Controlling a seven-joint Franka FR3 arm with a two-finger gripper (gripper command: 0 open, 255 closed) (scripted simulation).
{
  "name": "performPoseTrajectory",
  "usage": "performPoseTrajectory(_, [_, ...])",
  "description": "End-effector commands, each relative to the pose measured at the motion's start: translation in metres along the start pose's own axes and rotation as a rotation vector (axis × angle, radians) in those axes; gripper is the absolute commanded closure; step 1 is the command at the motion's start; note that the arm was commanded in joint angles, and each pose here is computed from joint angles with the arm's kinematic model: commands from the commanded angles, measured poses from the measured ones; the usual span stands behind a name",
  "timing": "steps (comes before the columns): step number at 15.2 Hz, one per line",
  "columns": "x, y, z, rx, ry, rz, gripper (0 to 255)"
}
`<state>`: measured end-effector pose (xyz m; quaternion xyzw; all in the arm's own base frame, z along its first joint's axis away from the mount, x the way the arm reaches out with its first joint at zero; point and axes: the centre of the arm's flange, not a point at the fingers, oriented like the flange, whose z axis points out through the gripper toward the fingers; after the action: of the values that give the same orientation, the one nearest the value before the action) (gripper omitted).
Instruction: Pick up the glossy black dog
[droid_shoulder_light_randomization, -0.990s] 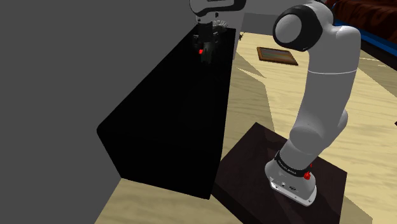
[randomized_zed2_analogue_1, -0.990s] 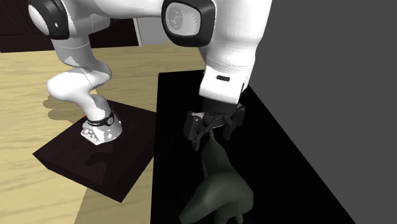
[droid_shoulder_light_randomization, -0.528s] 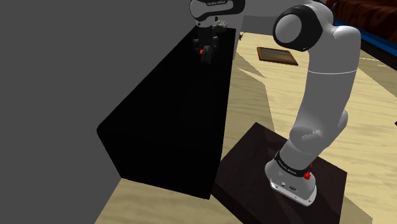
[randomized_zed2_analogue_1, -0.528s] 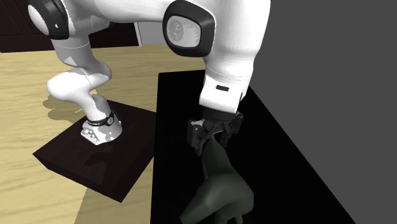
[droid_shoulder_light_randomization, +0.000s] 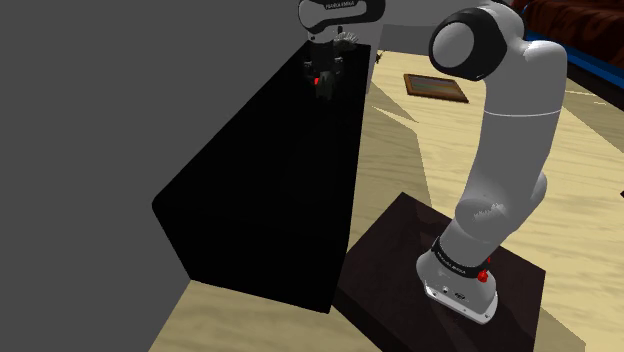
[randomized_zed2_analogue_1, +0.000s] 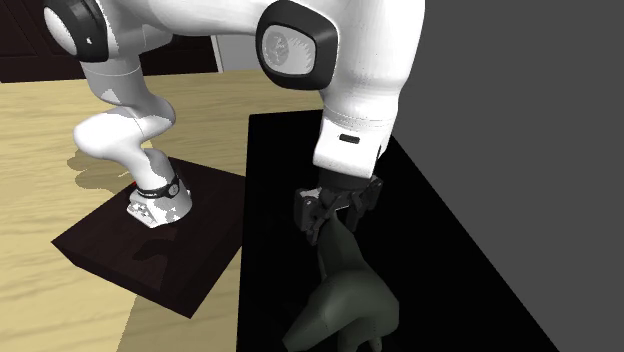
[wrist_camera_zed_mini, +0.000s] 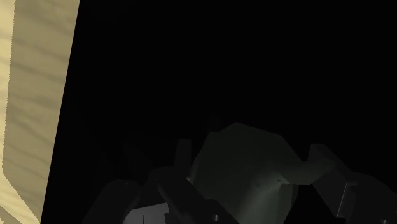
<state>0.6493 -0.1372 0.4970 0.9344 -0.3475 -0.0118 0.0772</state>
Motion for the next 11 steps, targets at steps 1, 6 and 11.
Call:
performPoseTrajectory(1, [0.0,0.001,-0.005,0.0,0.0,0.0,255])
performPoseTrajectory(6, [0.001,0.005,-0.031,0.0,0.0,0.0,255])
performPoseTrajectory(11, [0.002,0.009,-0.057,0.0,0.0,0.0,255])
